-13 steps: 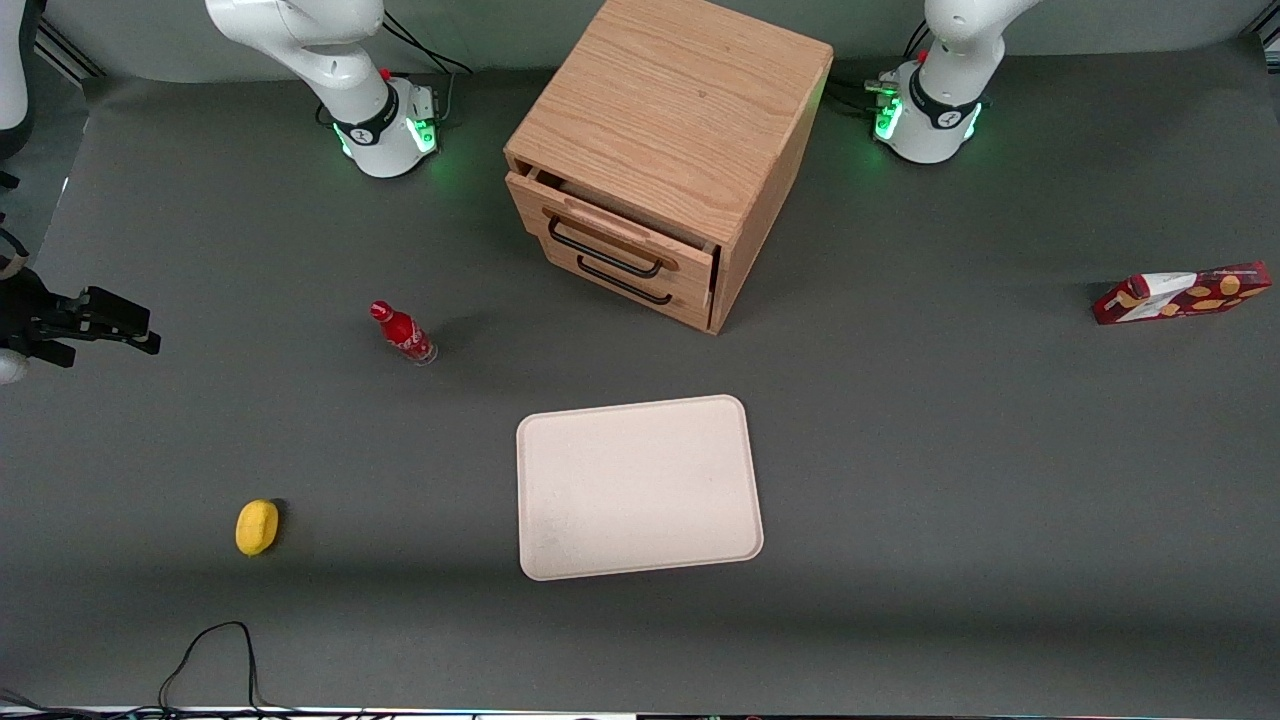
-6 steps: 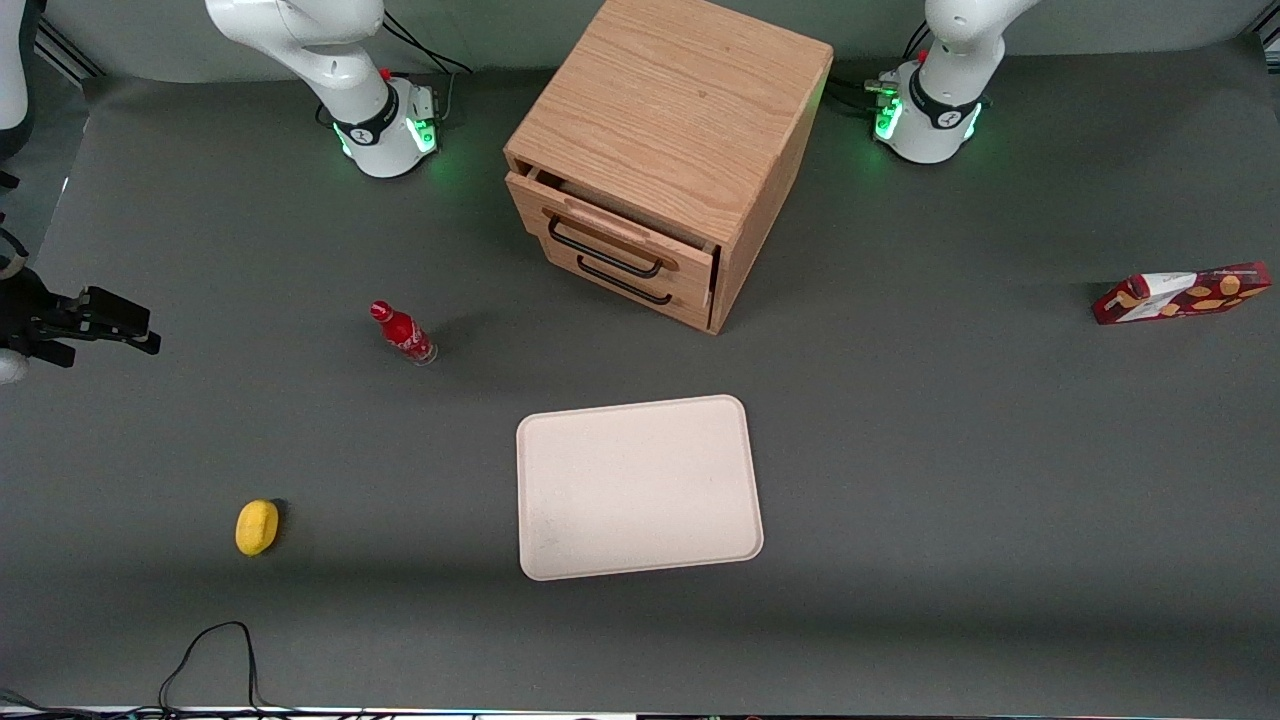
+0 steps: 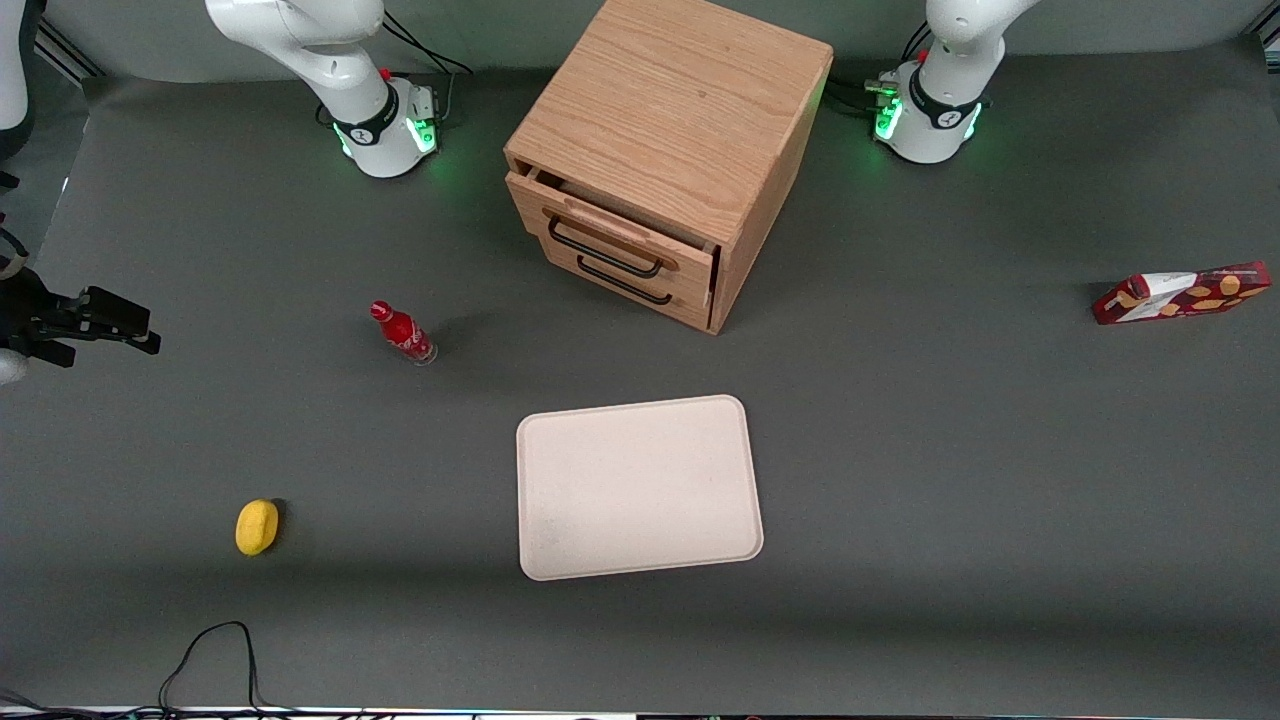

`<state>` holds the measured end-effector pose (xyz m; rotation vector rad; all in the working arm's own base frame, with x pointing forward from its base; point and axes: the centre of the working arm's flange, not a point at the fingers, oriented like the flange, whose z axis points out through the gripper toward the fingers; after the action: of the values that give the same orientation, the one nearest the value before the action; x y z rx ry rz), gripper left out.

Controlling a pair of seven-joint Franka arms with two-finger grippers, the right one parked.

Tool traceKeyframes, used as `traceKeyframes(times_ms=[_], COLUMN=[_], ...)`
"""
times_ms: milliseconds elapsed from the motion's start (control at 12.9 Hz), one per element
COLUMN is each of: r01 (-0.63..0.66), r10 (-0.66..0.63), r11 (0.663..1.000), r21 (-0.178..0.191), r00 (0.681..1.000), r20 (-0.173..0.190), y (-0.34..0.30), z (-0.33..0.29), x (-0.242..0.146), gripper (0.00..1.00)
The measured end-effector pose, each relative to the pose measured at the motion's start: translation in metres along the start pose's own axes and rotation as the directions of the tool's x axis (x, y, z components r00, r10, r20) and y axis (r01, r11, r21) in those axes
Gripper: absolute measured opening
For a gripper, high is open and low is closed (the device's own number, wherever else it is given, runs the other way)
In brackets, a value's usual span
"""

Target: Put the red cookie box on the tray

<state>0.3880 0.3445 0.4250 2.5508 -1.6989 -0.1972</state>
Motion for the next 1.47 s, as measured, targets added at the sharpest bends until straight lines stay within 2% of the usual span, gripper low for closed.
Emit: traceKeyframes(times_ms=[155,310,852,1316,1394,1471], r01=[-0.079,-0.136,-0.239,-0.283,-0.288,-0.29], r10=[0.079,0.136,0.238,0.282,0.287,0.289], r11=[0.996,0.989,0.969,0.955,0.954,0.953], r21=[0.034,0.053,0.067,0.084,0.087,0.092], r00=[0.997,0.991,0.971,0.959,0.958,0.957], r20=[0.004,0.007,0.013,0.022,0.024,0.026], y=[0.009,0.021,0.008,-0.005,-0.007,-0.008], z=[0.037,0.069,0.134,0.165,0.168,0.17], x=[-0.009,-0.016,-0.013,-0.005,-0.003,-0.002], gripper=[1.0,1.0,0.98,0.95,0.87,0.74])
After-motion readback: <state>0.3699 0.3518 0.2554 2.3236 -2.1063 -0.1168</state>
